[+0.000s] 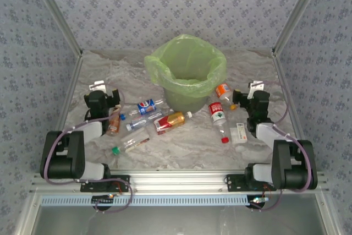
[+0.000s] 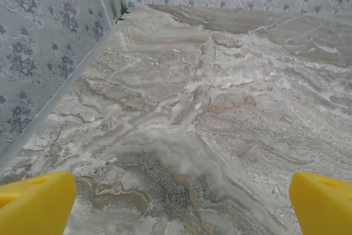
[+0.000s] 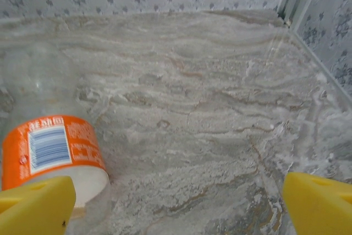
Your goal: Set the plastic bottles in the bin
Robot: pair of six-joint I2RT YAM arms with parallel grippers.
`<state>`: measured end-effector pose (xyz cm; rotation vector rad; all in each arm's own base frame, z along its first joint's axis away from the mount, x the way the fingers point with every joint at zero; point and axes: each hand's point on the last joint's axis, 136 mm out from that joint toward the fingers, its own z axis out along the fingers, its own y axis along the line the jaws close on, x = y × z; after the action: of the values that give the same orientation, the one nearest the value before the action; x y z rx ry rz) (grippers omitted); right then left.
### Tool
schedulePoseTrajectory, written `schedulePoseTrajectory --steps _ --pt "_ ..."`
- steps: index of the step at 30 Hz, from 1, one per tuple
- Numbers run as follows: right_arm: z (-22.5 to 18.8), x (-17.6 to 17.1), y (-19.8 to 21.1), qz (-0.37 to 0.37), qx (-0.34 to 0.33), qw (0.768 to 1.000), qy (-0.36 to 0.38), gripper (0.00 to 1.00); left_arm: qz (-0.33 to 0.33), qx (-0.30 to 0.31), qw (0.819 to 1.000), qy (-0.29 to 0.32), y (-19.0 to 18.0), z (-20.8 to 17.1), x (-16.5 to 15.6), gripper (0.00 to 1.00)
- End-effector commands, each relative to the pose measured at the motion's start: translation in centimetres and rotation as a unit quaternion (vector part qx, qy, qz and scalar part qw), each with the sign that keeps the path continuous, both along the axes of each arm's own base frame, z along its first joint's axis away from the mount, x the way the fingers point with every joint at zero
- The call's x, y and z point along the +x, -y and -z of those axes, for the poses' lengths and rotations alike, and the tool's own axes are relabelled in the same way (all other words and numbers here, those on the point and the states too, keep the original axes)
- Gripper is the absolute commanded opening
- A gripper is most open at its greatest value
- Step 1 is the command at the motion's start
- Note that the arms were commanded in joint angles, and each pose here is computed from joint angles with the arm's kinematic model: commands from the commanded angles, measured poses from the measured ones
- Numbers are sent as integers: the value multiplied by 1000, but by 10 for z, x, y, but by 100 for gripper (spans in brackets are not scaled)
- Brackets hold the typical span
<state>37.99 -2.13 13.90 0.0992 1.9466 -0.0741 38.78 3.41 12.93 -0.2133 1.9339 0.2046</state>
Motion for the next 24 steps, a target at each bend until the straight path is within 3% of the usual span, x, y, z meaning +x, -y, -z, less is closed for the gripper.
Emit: schedulePoseTrajectory --steps 1,9,15,24 --pt "-7 -4 -1 17 41 999 -30 99 -32 -11 999 5 -5 -25 -6 99" --pt "-4 -19 -8 51 117 984 -126 99 -92 -119 989 -5 -3 -54 -25 99" --pt "27 -62 -16 82 168 951 -246 99 -96 -219 970 -42 15 -48 -40 99" --pt "63 -115 -36 75 196 907 -365 99 -61 -262 962 -44 32 -42 -45 99"
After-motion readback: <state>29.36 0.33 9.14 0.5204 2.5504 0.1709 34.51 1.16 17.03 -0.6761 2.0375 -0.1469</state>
